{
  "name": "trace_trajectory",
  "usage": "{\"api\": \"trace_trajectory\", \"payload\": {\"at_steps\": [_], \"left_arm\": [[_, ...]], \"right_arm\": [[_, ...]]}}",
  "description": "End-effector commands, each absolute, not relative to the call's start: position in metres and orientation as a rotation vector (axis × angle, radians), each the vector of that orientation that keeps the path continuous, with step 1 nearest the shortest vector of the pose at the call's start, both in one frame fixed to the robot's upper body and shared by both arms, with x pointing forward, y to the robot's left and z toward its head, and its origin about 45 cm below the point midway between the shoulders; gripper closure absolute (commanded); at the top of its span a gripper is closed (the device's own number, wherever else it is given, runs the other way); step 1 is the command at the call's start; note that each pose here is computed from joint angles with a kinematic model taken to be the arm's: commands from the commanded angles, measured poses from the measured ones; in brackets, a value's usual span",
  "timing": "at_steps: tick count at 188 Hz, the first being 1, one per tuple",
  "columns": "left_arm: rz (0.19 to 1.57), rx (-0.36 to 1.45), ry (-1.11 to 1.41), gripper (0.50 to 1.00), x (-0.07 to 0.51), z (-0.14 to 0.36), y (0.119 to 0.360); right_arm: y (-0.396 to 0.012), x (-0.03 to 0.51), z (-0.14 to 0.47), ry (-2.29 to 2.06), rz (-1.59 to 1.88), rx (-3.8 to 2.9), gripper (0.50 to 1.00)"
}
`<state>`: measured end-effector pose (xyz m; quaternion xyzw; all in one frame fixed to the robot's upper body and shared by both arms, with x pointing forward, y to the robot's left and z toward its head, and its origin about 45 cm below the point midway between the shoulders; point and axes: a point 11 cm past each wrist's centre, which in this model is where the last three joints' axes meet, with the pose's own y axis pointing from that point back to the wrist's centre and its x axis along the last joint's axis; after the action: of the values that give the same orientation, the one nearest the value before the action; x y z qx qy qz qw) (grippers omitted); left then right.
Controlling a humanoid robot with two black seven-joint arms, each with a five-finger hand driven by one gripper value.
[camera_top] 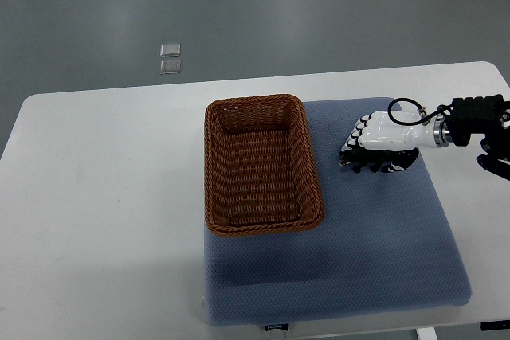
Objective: Place crocodile in brown basket with right hand
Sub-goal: 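Close the right hand fingers around the crocodile, then lift the crocodile with the right hand off the mat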
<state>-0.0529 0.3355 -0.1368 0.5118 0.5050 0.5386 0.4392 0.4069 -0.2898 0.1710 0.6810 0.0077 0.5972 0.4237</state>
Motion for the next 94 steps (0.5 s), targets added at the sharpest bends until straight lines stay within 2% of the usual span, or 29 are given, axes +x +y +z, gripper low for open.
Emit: {"api": "trace_trajectory", "payload": {"at_steps": [1, 21, 41, 63, 78, 94], "left_arm": [[1.338, 1.273, 1.256, 0.5, -0.0538, -0.1367, 0.3355], [1.339, 1.272, 1.255, 0.5, -0.0529, -0.1367, 0.3355], [1.339, 1.272, 1.255, 0.5, -0.0529, -0.1367, 0.3355], [1.339, 1.272, 1.255, 0.5, -0.0529, -0.1367, 0.3355], [1.338, 1.271, 1.255, 0.5, -0.0529, -0.1368, 0.3354], [1.339, 1.272, 1.255, 0.5, -0.0529, -0.1367, 0.3355]], "right_arm": [[-0.29, 0.4073, 0.1716, 0.02, 1.496, 1.702, 0.724], [-0.2893, 0.4072, 0.1713, 0.021, 1.495, 1.703, 0.775], [-0.2893, 0.4072, 0.1713, 0.021, 1.495, 1.703, 0.781], [-0.29, 0.4073, 0.1716, 0.019, 1.494, 1.703, 0.846], [-0.29, 0.4073, 0.1716, 0.019, 1.494, 1.703, 0.854], [-0.2899, 0.4072, 0.1717, 0.018, 1.494, 1.705, 0.889]]}}
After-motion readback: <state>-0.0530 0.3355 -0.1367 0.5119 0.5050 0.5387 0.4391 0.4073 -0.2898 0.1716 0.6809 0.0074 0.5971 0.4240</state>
